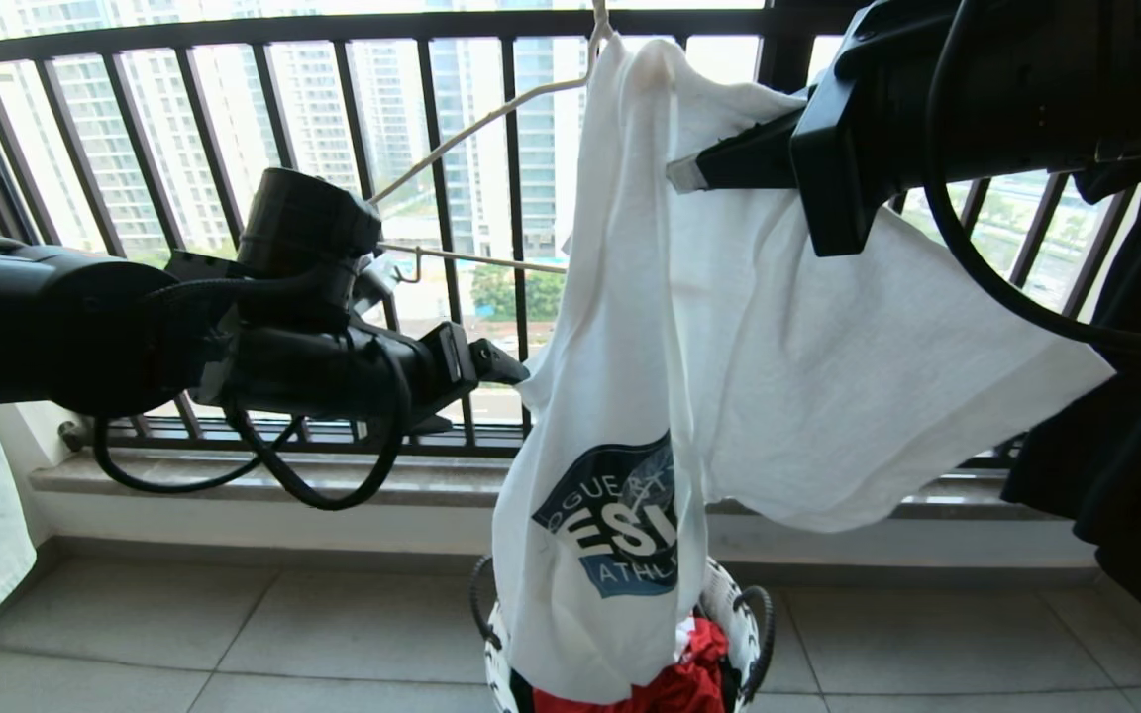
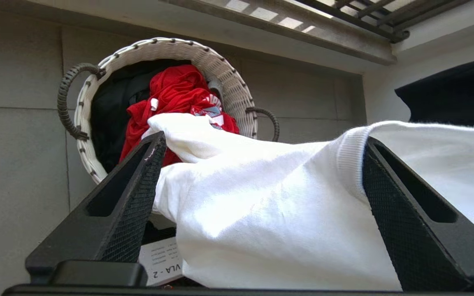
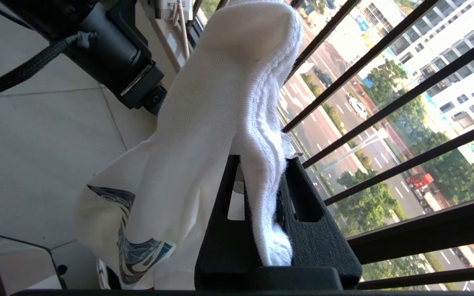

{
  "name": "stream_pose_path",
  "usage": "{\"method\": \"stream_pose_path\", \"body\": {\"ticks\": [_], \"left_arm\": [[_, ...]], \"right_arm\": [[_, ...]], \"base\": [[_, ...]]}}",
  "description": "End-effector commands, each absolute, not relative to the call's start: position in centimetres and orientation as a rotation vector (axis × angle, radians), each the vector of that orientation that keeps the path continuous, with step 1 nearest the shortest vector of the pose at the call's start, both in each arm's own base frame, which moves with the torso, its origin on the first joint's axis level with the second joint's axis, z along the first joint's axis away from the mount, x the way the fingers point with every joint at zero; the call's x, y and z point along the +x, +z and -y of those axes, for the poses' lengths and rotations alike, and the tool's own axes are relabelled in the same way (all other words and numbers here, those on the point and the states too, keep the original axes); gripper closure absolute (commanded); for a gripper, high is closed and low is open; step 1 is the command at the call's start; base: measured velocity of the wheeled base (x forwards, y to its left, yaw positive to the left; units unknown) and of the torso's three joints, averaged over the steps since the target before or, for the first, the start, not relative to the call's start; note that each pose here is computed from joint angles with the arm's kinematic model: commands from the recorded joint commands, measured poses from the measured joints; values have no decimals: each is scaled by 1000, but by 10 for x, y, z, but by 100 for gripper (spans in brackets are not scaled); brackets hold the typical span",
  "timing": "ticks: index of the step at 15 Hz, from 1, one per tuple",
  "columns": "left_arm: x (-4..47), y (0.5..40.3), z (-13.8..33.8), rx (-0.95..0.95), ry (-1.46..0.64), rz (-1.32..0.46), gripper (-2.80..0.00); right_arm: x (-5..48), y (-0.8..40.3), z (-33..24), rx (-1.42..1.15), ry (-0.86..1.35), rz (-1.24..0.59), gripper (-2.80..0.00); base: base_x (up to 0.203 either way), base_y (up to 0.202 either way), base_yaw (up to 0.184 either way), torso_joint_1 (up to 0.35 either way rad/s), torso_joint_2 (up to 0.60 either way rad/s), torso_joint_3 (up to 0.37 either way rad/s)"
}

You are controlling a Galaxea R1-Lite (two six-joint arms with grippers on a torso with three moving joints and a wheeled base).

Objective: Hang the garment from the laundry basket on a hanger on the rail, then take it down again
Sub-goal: Hang the clothes on the clothes rack

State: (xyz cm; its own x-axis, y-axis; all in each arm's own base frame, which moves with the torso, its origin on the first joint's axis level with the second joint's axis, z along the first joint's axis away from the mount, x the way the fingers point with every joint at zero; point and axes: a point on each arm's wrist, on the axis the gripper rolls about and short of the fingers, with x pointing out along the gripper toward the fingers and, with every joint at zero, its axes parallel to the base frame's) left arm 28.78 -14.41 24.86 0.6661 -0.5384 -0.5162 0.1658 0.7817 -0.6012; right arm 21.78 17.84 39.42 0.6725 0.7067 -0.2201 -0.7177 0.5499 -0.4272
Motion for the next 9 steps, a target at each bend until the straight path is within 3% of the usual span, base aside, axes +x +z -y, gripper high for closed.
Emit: {"method": "stream_pose_path", "body": {"ticks": [1, 5, 6, 9], "left_arm": [[299, 237, 151, -525, -355, -744, -280], [300, 238, 150, -523, -341, -736, -280], [300, 237, 149, -516, -331, -731, 0], [300, 239, 148, -506, -327, -720, 0]], "right_arm": [[215, 396, -177, -518, 842, -16, 0], [217, 396, -175, -518, 833, -18, 0], [216, 397, -174, -517, 831, -17, 0], [216, 398, -173, -517, 825, -15, 0]], "base": [[0, 0, 0, 0, 0, 0], [0, 0, 0, 0, 0, 0], [0, 0, 0, 0, 0, 0], [0, 0, 0, 0, 0, 0]]}}
